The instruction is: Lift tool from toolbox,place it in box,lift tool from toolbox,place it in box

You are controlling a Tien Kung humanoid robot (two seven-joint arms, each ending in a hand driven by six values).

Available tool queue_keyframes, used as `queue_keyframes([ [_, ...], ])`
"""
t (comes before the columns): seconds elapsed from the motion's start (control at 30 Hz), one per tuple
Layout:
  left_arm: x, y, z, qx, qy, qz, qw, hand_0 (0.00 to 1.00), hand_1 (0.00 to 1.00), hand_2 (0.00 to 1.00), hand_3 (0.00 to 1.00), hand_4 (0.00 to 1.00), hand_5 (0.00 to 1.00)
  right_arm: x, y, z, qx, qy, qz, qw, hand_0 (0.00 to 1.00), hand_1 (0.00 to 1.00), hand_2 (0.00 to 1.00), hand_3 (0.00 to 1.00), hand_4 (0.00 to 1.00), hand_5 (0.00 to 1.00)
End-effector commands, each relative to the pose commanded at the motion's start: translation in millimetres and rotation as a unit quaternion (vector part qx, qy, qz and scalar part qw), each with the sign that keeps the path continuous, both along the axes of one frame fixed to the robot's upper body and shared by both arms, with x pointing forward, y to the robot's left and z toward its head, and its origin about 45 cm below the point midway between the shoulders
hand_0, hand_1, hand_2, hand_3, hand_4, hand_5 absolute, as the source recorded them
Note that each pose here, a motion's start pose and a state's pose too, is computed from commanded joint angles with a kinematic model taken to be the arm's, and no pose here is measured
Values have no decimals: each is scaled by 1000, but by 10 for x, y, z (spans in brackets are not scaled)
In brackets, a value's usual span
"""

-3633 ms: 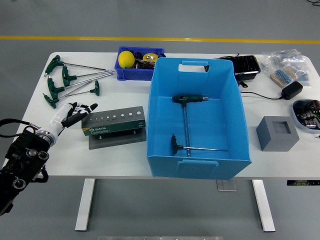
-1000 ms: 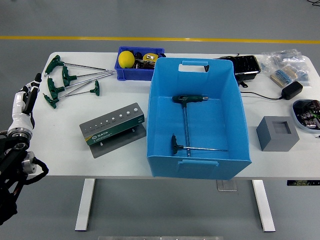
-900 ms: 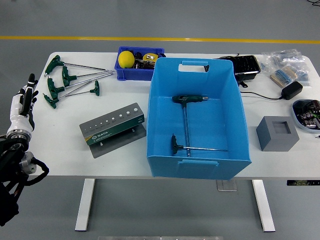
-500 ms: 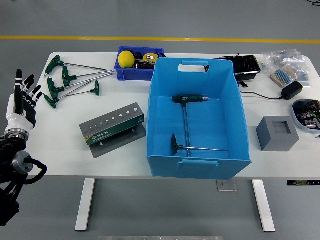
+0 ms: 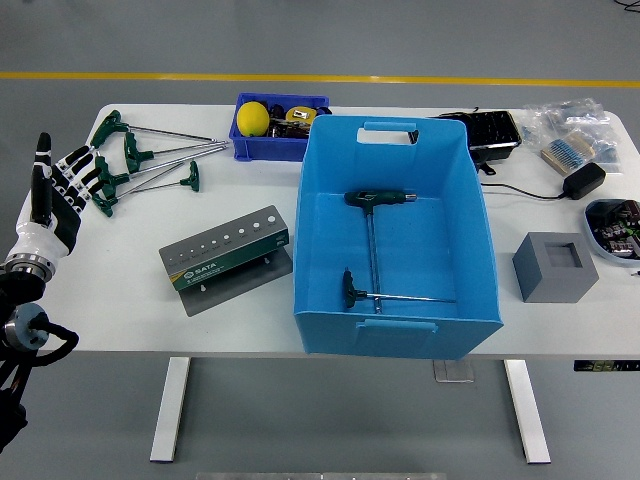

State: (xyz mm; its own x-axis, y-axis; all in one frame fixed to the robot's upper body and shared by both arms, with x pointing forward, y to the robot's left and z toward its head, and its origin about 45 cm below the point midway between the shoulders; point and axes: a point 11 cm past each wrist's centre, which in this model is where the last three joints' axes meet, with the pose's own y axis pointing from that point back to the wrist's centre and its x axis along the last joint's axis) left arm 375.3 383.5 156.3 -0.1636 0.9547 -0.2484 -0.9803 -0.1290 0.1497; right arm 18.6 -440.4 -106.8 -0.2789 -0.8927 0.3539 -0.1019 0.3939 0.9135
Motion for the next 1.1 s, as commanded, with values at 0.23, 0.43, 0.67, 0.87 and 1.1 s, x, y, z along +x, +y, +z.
queue_keyframes([
  [0.23, 3, -18, 0, 9, 7, -16, 1000, 955, 929, 949, 777, 998, 998, 31, -1, 3, 0, -3, -1, 1000, 724, 701, 749, 670, 934, 788],
  [0.43, 5, -7, 17, 9, 4, -17, 1000, 955, 923, 946, 777, 998, 998, 50, -4, 6, -1, -4, 0, 1000, 724, 701, 749, 671, 934, 789],
  [0.67, -8, 27, 78, 7, -15, -3, 1000, 923, 912, 925, 763, 998, 998, 81, -12, 11, -2, -6, 2, 1000, 724, 700, 749, 670, 933, 791],
  [0.87, -22, 6, 138, 4, -26, -3, 1000, 907, 905, 918, 761, 998, 998, 104, -25, 18, -3, -8, 3, 1000, 724, 700, 749, 669, 932, 793],
  [1.1, -28, -8, 189, 2, -35, -2, 999, 907, 905, 918, 761, 998, 998, 126, -43, 27, -5, -10, 3, 1000, 724, 700, 748, 669, 933, 792],
])
